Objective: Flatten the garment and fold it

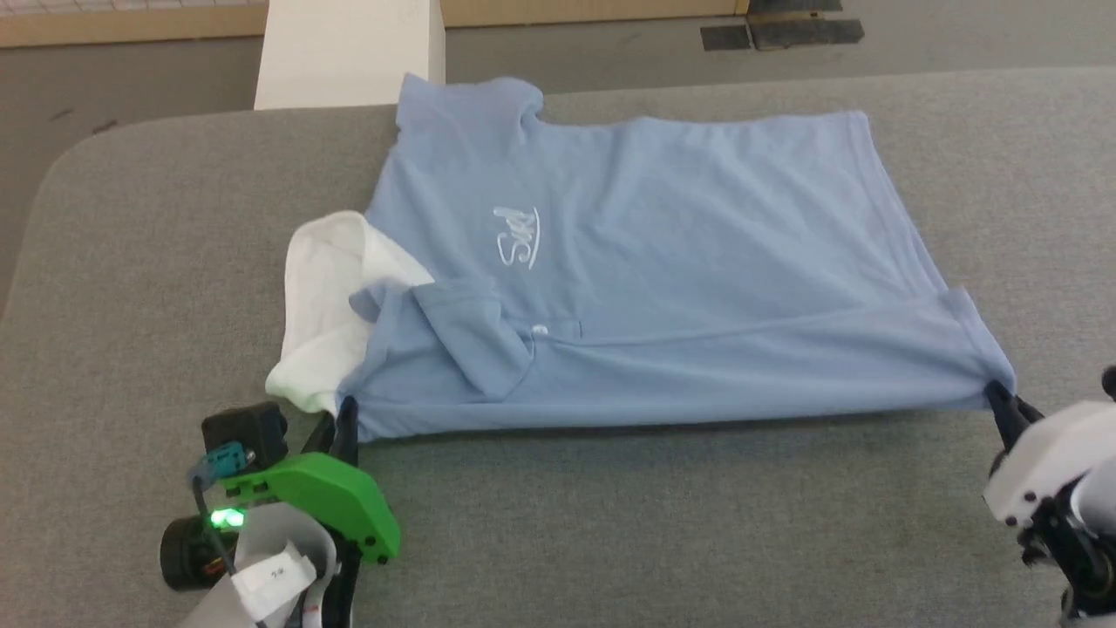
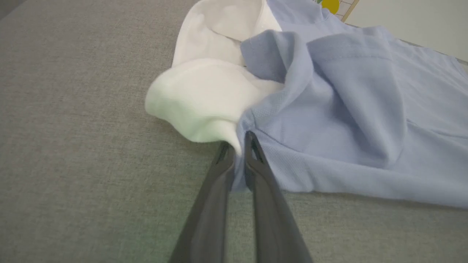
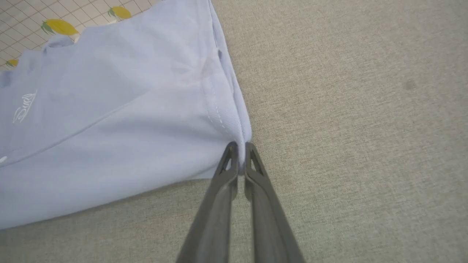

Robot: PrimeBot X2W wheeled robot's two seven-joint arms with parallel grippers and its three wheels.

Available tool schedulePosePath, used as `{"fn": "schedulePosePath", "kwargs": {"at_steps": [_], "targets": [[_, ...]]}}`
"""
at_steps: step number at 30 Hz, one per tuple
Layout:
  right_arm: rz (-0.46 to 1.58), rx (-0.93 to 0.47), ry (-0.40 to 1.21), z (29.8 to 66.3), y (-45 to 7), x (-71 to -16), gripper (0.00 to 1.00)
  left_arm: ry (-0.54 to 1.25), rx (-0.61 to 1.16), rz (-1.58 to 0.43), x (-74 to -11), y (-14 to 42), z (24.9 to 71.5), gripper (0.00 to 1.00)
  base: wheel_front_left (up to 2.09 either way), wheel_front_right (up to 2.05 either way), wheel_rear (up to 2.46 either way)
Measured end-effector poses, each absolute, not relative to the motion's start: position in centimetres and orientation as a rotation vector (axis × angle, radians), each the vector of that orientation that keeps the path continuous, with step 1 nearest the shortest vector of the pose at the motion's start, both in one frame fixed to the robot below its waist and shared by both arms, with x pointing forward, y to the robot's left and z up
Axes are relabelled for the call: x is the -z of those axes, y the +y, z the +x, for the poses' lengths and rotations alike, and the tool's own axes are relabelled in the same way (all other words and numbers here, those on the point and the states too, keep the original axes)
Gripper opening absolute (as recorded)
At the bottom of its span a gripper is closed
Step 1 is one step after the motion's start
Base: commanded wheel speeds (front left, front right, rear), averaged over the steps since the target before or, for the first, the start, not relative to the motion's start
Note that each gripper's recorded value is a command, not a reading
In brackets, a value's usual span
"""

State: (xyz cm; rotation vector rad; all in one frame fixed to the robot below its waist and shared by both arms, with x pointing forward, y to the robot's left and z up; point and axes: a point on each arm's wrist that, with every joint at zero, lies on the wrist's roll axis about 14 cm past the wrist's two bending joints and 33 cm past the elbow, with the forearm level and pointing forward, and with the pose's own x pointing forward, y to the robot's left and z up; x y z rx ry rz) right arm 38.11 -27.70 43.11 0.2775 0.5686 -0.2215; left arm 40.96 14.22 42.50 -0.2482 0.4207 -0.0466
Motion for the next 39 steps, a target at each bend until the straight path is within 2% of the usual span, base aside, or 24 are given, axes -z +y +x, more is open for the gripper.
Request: {"fn": "schedulePosePath", "kwargs": {"at_steps": [5, 13, 19, 23, 24, 25, 26, 27, 28, 32, 39], "targets": [[0.257, 0.236, 0.551, 35.6, -28.3, -44.2, 0.0, 0.465, 0.046, -0.215, -43.1, 14.8, 38.4, 0.0, 0.0, 0.0, 0.0], [0.27, 0.271, 0.738, 30.8, -28.7, -40.7, 0.0, 0.67, 0.067, -0.204, -40.4, 14.0, 33.3, 0.0, 0.0, 0.0, 0.0], [0.294, 0.269, 0.826, 29.7, -28.0, -37.9, 0.0, 0.766, 0.071, -0.233, -38.0, 13.4, 31.7, 0.0, 0.0, 0.0, 0.0], [0.305, 0.266, 0.843, 29.2, -27.5, -36.5, 0.0, 0.769, 0.084, -0.237, -37.4, 13.1, 31.6, 0.0, 0.0, 0.0, 0.0], [0.305, 0.266, 0.84, 29.2, -27.5, -36.4, 0.0, 0.763, 0.086, -0.242, -37.4, 13.1, 31.7, 0.2, 0.0, 0.0, 0.0], [0.305, 0.267, 0.831, 29.3, -27.5, -36.4, 0.0, 0.754, 0.082, -0.249, -37.5, 13.0, 31.8, 0.87, 0.0, 0.0, 0.0], [0.311, 0.269, 0.818, 29.3, -27.5, -36.3, 0.21, 0.744, 0.082, -0.255, -37.6, 12.9, 31.8, 1.0, 0.0, 0.0, 0.0], [0.321, 0.266, 0.802, 29.4, -27.4, -36.4, 0.43, 0.732, 0.085, -0.262, -37.8, 12.8, 31.9, 1.0, 0.0, 0.0, 0.0], [0.322, 0.265, 0.781, 29.6, -27.4, -36.6, 0.98, 0.722, 0.088, -0.273, -38.0, 12.6, 32.0, 1.0, 0.0, 0.0, 0.0], [0.317, 0.256, 0.681, 30.2, -27.1, -37.7, 1.0, 0.646, 0.094, -0.274, -39.4, 12.9, 32.6, 1.0, 0.0, 0.0, 0.0], [0.231, 0.198, 0.371, 32.7, -26.1, -43.3, 1.0, 0.312, 0.138, -0.143, -45.4, 14.7, 36.1, 1.0, 0.0, 0.0, 0.0]]}}
